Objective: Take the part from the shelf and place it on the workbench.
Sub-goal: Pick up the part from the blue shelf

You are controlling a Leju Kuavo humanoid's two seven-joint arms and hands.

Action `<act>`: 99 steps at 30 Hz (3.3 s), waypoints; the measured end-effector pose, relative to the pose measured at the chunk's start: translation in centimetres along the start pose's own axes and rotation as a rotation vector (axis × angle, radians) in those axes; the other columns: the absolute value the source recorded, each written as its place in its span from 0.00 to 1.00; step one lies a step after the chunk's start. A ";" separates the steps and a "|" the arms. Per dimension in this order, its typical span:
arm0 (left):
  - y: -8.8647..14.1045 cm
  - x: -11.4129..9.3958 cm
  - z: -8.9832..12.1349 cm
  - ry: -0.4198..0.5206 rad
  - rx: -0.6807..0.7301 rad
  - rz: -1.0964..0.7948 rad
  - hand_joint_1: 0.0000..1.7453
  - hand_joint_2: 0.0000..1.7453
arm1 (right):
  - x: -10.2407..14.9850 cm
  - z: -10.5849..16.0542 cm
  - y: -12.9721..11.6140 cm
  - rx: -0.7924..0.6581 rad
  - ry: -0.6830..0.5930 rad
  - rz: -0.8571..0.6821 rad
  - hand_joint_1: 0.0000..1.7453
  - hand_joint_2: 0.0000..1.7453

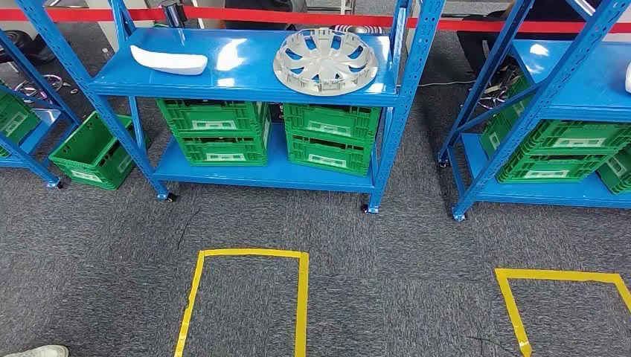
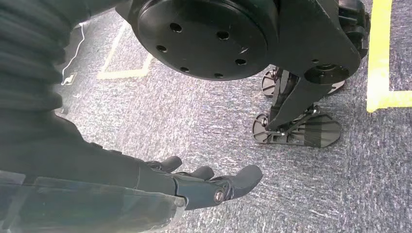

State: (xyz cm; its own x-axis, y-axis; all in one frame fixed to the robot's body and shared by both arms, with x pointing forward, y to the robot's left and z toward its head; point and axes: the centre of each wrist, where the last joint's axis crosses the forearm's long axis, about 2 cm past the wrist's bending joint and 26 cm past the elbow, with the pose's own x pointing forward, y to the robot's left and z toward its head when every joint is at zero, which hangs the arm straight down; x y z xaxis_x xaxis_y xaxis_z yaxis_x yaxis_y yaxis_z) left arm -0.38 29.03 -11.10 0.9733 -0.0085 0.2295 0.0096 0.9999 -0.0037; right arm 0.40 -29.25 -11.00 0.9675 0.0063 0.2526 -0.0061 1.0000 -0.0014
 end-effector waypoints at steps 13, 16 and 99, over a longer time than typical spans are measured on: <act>0.3 1.1 -0.3 -0.019 0.044 0.075 0.00 0.25 | 0.9 -0.3 -0.3 -0.032 0.015 -0.041 0.00 0.00; 0.6 2.1 -0.5 -0.036 0.092 0.157 0.00 0.00 | 1.8 -0.5 -0.6 -0.073 0.036 -0.086 0.00 0.00; 0.7 6.7 -1.0 -0.277 0.154 0.193 0.00 0.00 | 27.3 21.4 13.0 1.927 -1.221 0.196 0.00 0.00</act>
State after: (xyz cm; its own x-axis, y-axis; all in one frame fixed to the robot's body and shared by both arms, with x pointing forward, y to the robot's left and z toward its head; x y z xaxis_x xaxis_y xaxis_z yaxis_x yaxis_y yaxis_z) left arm 6.33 29.64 -10.52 0.8546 0.1615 0.4935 -0.2233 0.9723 0.0685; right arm 21.30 -16.08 16.61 0.3719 -0.6767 0.6354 -0.9223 -0.1917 0.3356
